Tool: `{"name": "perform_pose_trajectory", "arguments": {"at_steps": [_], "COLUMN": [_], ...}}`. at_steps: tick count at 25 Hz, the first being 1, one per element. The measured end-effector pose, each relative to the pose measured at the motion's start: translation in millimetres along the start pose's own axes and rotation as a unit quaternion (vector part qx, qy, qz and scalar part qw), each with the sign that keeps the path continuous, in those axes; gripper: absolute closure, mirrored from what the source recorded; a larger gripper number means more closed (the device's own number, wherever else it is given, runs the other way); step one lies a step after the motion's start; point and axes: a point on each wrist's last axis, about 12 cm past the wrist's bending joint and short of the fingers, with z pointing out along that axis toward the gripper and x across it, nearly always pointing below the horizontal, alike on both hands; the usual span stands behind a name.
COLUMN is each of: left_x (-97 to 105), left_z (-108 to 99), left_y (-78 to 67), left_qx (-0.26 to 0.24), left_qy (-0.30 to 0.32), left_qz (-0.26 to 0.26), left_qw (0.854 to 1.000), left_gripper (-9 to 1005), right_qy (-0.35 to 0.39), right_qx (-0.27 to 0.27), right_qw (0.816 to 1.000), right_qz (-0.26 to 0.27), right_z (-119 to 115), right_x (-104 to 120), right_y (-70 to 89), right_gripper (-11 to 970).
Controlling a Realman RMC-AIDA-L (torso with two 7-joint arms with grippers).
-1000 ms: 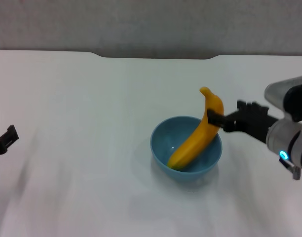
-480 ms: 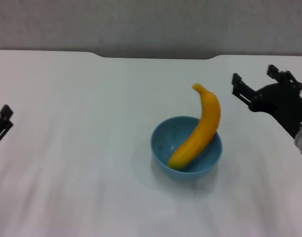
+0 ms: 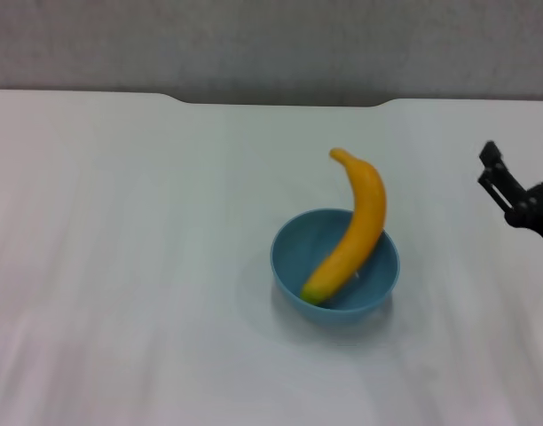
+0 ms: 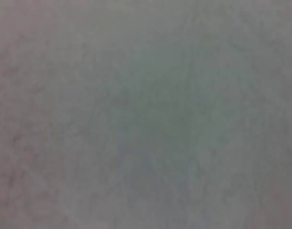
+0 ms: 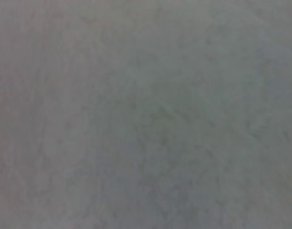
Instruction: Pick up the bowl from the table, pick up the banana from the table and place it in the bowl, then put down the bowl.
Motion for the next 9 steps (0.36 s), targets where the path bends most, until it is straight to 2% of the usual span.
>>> {"name": "perform_pose_trajectory", "arguments": {"at_steps": [3, 6, 8, 9], "left_x": [5, 7, 7, 10], "left_z": [-3, -4, -4, -3], "left_y": [6.2, 12.9, 12.9, 20.3], "left_qx": [-0.024, -0.052, -0.052, -0.084], "left_qy": [0.018, 0.025, 0.025, 0.035], "left_qz": [-0.008, -0.026, -0.026, -0.052], "left_qw": [1.0, 0.998, 0.998, 0.995], "left_gripper": [105, 105, 105, 105], "right_qy": [-0.001, -0.002, 0.003, 0.006], "right_qx": [0.002, 0.005, 0.014, 0.018], "right_qw": [1.0, 1.0, 1.0, 0.999], "right_qz": [0.025, 0.028, 0.026, 0.027], "right_z": [-6, -11, -14, -15], "right_x": [8, 15, 21, 22], "right_y": [-8.8, -18.4, -27.0, -29.9], "right_gripper": [71, 71, 71, 71]}}
